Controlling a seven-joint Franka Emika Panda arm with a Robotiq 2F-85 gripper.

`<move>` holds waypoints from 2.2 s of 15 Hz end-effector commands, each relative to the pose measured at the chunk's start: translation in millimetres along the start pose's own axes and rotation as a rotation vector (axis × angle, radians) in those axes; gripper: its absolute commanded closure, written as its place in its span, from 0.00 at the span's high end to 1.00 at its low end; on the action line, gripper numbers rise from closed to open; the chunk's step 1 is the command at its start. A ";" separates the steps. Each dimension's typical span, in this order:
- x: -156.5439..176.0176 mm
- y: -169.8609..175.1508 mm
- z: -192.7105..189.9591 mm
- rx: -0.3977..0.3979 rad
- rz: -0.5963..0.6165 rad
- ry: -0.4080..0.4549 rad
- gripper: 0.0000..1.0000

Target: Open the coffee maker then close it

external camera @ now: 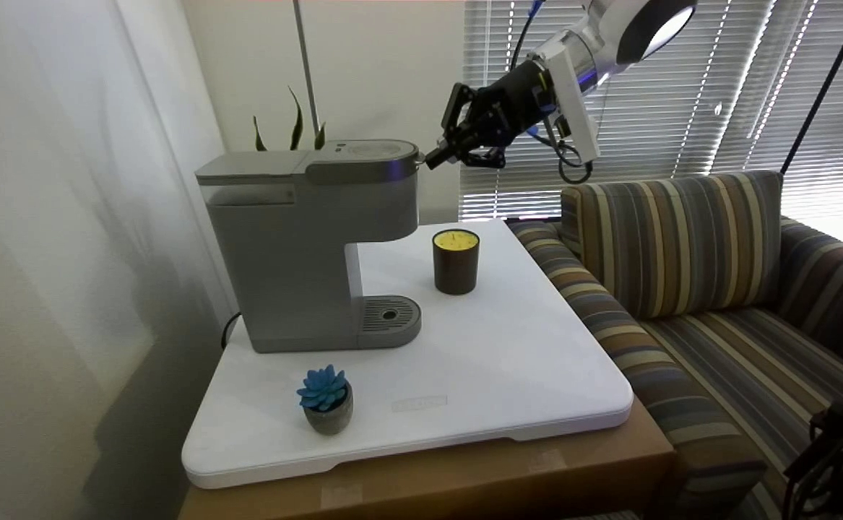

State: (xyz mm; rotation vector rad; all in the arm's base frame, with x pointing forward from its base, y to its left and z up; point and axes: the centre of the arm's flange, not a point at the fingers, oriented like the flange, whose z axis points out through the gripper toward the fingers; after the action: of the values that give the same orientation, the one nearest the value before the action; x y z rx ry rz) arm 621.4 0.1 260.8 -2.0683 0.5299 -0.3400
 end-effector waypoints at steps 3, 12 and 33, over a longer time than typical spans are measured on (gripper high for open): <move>9.9 -3.1 -0.9 0.045 0.014 0.003 0.00; 13.1 -8.9 -4.1 0.054 0.004 0.017 0.00; 24.7 -29.3 -4.0 0.100 -0.015 0.018 0.00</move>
State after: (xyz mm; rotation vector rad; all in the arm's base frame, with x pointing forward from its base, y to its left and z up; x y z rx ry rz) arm 642.0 -1.1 289.3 -2.0195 0.5102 -0.4075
